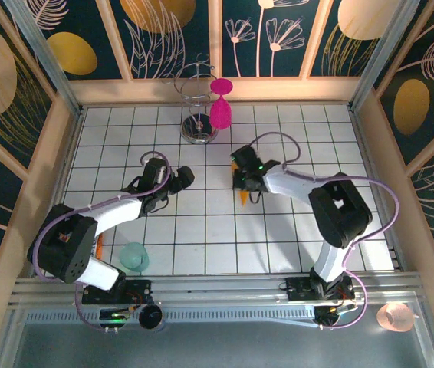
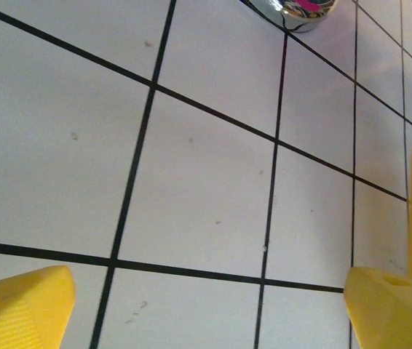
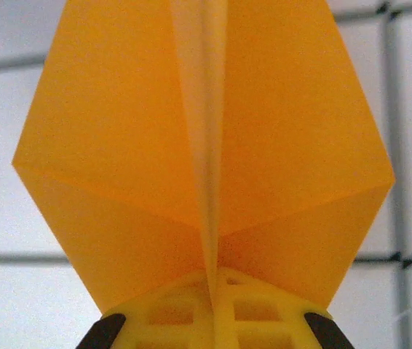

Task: Fold a paper plane with a square sheet of paper (pick it up from the middle)
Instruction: Move the paper plane to the top-center of the table.

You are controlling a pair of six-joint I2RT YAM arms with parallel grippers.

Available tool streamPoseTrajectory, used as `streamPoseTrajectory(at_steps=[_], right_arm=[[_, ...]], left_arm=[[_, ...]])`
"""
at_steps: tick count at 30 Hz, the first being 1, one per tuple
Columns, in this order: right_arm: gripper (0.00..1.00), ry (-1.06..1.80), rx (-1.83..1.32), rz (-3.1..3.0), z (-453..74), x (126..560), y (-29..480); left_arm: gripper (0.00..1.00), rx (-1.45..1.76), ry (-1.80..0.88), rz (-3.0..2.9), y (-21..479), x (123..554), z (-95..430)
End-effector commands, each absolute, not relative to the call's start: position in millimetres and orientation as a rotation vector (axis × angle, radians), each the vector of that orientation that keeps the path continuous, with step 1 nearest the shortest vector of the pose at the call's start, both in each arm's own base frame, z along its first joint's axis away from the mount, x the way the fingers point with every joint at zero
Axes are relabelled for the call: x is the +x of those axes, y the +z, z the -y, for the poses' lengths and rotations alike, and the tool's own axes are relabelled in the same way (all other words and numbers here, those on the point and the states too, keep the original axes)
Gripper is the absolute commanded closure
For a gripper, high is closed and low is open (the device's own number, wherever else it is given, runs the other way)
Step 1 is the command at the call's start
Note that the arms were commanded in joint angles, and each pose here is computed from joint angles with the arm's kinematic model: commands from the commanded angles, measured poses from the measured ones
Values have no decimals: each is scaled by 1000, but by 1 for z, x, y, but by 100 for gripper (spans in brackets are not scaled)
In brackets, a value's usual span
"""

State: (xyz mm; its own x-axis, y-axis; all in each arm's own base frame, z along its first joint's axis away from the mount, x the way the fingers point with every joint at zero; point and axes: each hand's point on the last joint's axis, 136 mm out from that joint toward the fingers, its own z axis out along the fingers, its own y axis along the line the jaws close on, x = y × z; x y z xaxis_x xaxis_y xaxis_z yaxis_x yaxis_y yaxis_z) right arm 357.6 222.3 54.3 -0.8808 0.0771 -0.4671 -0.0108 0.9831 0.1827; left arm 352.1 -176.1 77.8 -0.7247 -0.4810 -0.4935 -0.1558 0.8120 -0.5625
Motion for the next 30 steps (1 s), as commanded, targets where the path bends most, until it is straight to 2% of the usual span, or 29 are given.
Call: streamPoseTrajectory(at_steps=[1,7,15,24,30], right_arm=[[100,282,-47,-2583,-206,393,71],[99,292,-87,-2625,-190,429,61],[96,304,-154,-2670,-195,442,48],[81,234,-119,-2716,-187,444,32],[76,221,-108,-2731,-187,444,26]], left_arm=[[3,-465,-589,-2343,77,350,165],[1,-458,-594,-2348,78,352,167],[1,-445,-610,-2378,73,355,174],[1,-437,-626,-2389,71,355,178],[1,-438,-629,-2395,68,354,178]])
